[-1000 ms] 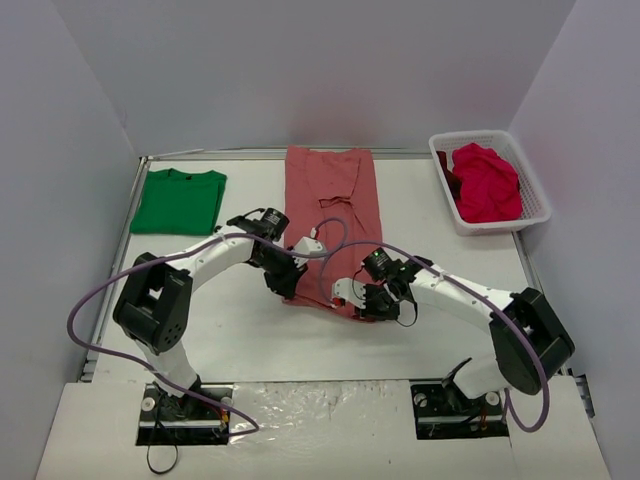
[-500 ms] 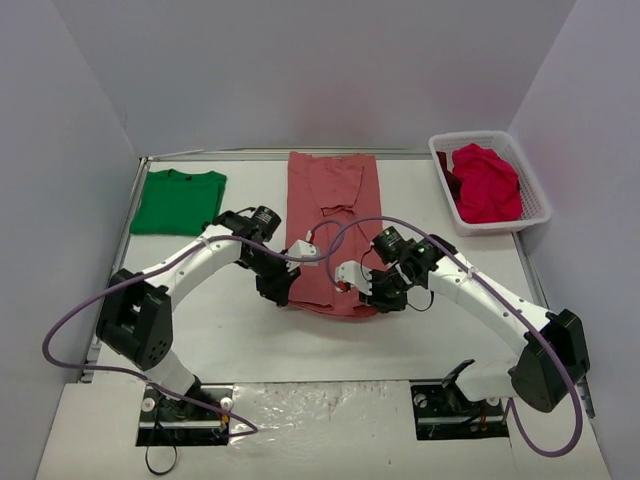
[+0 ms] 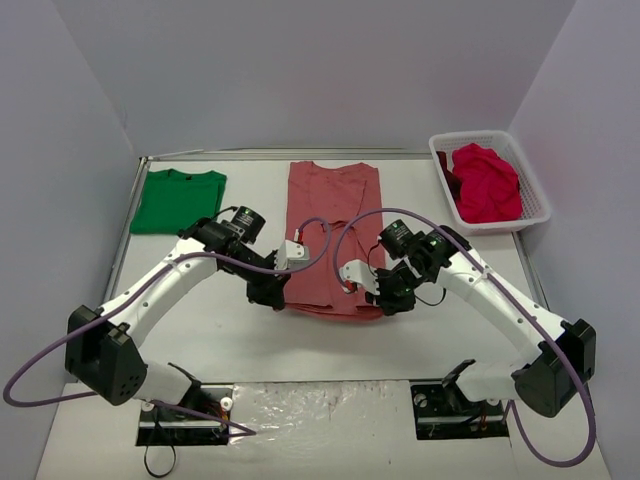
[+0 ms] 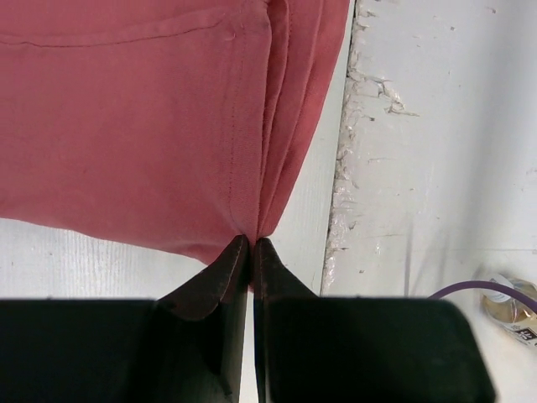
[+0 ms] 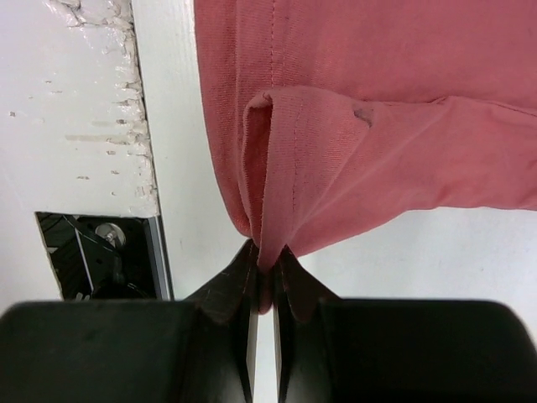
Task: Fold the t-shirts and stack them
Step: Fold the folded rectangular tshirt in 1/3 of the way
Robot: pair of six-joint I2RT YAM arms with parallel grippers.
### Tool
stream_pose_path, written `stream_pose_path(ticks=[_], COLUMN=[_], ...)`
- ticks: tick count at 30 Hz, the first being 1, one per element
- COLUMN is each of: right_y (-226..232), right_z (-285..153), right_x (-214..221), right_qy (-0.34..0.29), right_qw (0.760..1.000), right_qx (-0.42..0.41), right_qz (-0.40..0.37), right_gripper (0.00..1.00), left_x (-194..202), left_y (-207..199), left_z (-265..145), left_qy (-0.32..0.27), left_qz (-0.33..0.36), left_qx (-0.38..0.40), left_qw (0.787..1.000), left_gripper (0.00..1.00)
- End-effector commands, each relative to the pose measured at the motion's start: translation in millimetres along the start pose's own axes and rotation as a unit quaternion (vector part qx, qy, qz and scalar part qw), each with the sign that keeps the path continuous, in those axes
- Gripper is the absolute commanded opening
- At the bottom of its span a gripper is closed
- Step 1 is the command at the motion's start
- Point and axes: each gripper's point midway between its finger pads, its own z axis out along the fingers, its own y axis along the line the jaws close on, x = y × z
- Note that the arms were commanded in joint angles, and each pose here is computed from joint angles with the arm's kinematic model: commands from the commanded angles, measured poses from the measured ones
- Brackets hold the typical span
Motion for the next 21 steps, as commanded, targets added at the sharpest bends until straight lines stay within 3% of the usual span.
stream_pose_path(ticks=[1,21], right_y=[11,-63], right_z=[-16,-32], right_x=[0,0], right_qy=[0.002,-0.004], right_qw=[1.0,0.999], right_qx=[-0.016,0.042], right_qz=[-0.005,0.015], right_gripper=[0.0,0.0], left_x=[-7,-55], left_y=[-11,59], left_z=[-6,-29], left_qy=[-0.009,-0.022], left_qz=[0.003,0.032], left_qx=[0.014,-0.131], left_qw=[1.0,0.991], left_gripper=[0.02,0.02])
